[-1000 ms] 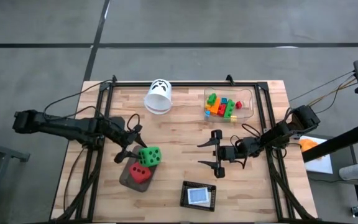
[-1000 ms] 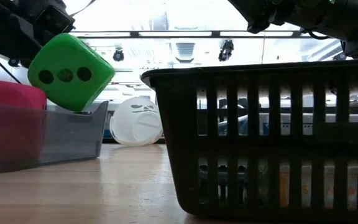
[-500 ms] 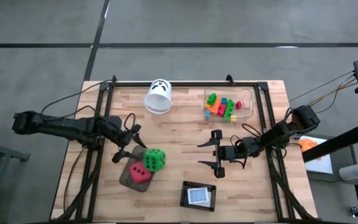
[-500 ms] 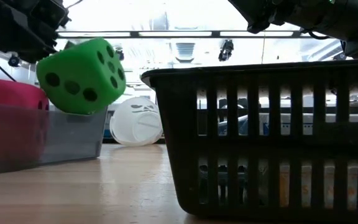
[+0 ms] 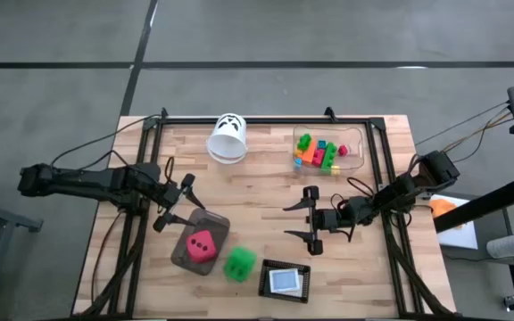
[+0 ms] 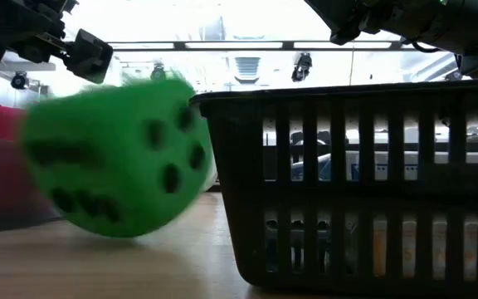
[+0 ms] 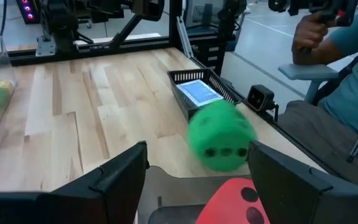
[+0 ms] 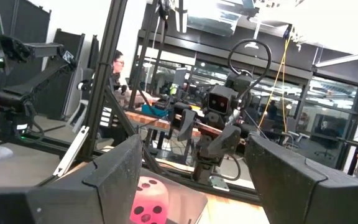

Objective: Pick & Place Toys
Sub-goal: Put the green die into the gray bin

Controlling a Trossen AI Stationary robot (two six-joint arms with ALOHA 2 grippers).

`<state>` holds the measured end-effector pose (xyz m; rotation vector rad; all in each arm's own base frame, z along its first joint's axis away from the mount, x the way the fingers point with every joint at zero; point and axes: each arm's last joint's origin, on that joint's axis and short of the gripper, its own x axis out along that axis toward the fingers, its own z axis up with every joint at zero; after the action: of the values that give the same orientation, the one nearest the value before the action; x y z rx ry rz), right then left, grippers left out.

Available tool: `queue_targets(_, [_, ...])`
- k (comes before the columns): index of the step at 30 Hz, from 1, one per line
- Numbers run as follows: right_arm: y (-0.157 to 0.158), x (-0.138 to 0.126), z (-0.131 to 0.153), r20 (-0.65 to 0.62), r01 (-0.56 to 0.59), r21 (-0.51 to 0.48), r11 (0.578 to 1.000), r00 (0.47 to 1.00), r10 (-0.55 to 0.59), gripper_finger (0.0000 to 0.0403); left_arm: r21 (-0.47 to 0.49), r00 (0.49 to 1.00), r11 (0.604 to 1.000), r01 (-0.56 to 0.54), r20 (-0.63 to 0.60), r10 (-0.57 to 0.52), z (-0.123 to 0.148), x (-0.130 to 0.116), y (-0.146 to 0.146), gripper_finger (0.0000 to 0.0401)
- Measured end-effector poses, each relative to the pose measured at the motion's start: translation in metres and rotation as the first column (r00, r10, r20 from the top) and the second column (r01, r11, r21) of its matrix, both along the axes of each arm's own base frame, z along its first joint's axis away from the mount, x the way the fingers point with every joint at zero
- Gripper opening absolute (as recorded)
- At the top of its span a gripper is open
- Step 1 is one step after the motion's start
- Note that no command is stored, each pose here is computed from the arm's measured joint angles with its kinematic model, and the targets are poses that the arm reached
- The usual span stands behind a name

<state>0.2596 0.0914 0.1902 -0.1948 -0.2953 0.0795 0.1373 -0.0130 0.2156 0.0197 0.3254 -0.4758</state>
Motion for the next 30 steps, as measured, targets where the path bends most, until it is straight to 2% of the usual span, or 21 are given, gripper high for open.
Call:
queue_targets(7, [0.000, 0.000, 0.000, 0.000, 0.000, 0.000, 1.000, 1.000, 0.000, 0.0276, -0.005, 1.000, 1.000, -0.009, 0.000, 0.009, 0.000, 0.000, 0.000, 0.0277])
queue_targets(12, [0.000, 0.000, 0.000, -0.001, 0.002, 0.000, 1.000, 1.000, -0.002, 0.0276, -0.071, 0.997, 0.995, -0.075, -0.005, 0.074, 0.003, 0.003, 0.000, 0.0277])
queue_targets(19, [-0.001, 0.000, 0.000, -0.001, 0.007, 0.002, 1.000, 1.000, -0.007, 0.0276, -0.071, 0.999, 0.997, 0.030, -0.012, -0.031, 0.001, 0.012, -0.016, 0.0277])
queue_targets(24, [-0.002, 0.001, 0.000, -0.002, 0.017, 0.004, 1.000, 1.000, -0.017, 0.0276, -0.034, 0.994, 0.998, 0.044, -0.096, -0.047, -0.001, 0.024, -0.042, 0.0277])
queue_targets(30, [-0.002, 0.001, -0.001, -0.015, 0.028, 0.018, 0.999, 1.000, -0.027, 0.0276, 0.103, 0.979, 0.994, 0.030, -0.202, -0.008, 0.000, 0.043, -0.084, 0.0277])
